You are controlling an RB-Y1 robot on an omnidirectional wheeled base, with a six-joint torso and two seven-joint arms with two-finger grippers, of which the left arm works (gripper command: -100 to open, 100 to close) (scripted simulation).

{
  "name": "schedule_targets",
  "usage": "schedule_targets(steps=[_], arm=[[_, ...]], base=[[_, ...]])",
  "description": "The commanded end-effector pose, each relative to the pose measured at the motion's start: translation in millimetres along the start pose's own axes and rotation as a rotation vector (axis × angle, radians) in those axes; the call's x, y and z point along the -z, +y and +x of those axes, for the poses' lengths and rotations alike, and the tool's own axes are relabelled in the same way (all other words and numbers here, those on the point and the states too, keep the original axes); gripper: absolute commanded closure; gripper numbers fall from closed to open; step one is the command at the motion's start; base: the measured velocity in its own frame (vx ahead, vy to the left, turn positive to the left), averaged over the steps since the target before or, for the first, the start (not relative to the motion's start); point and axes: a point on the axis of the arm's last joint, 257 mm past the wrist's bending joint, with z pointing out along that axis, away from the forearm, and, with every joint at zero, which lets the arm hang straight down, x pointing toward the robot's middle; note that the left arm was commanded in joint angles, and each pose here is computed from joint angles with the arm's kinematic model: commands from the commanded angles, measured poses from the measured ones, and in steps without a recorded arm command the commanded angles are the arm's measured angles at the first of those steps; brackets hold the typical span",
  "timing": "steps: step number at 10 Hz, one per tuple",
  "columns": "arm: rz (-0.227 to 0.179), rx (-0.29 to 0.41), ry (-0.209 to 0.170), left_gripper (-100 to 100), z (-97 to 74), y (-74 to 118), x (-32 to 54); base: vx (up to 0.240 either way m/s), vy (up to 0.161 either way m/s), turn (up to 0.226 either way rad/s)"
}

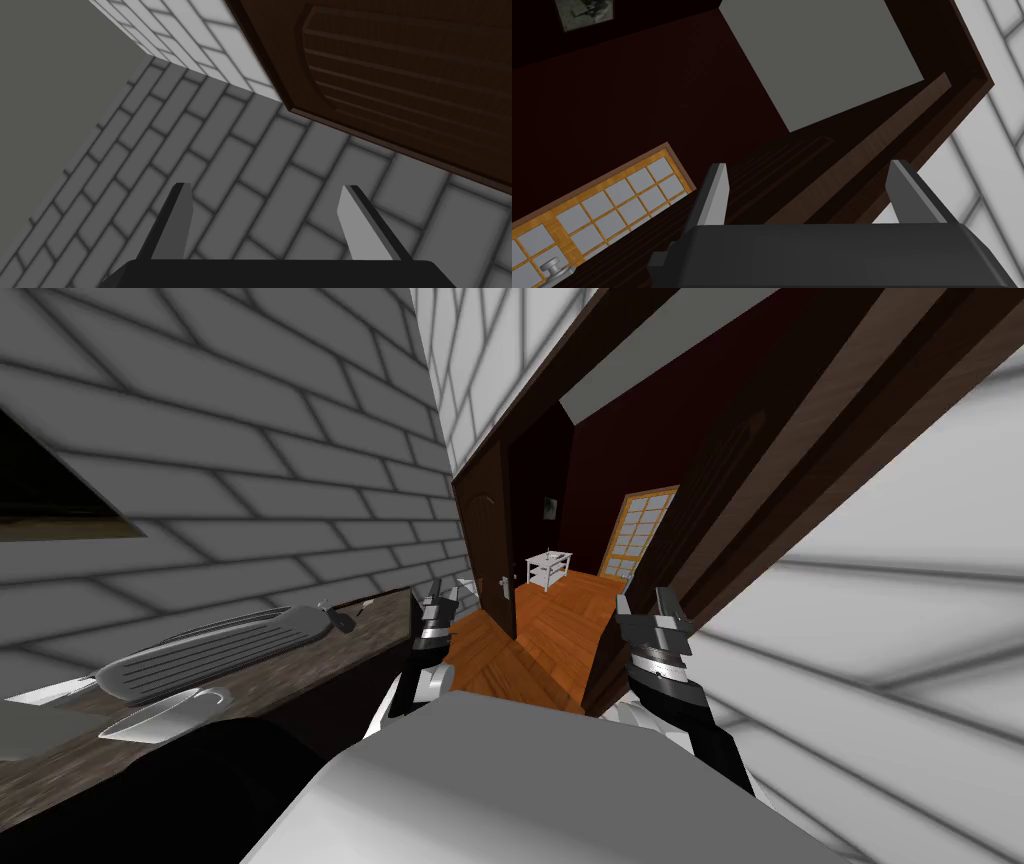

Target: Push the door open

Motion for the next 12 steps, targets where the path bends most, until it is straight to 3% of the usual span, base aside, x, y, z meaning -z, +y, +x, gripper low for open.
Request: schedule_targets(steps=[1, 5, 12], arm=[[-0.023, 0.021, 0.019, -100, 6.4, 14.4, 0.4], [-0.065, 0.055, 0.054, -100, 18.4, 40.3, 2.2], [-0.180, 0.131, 0.153, -100, 52.2, 105.7, 12.8]], base=[[0.049, 0.052, -0.062], [0.080, 0.072, -0.058], [0.084, 0.086, -0.075]])
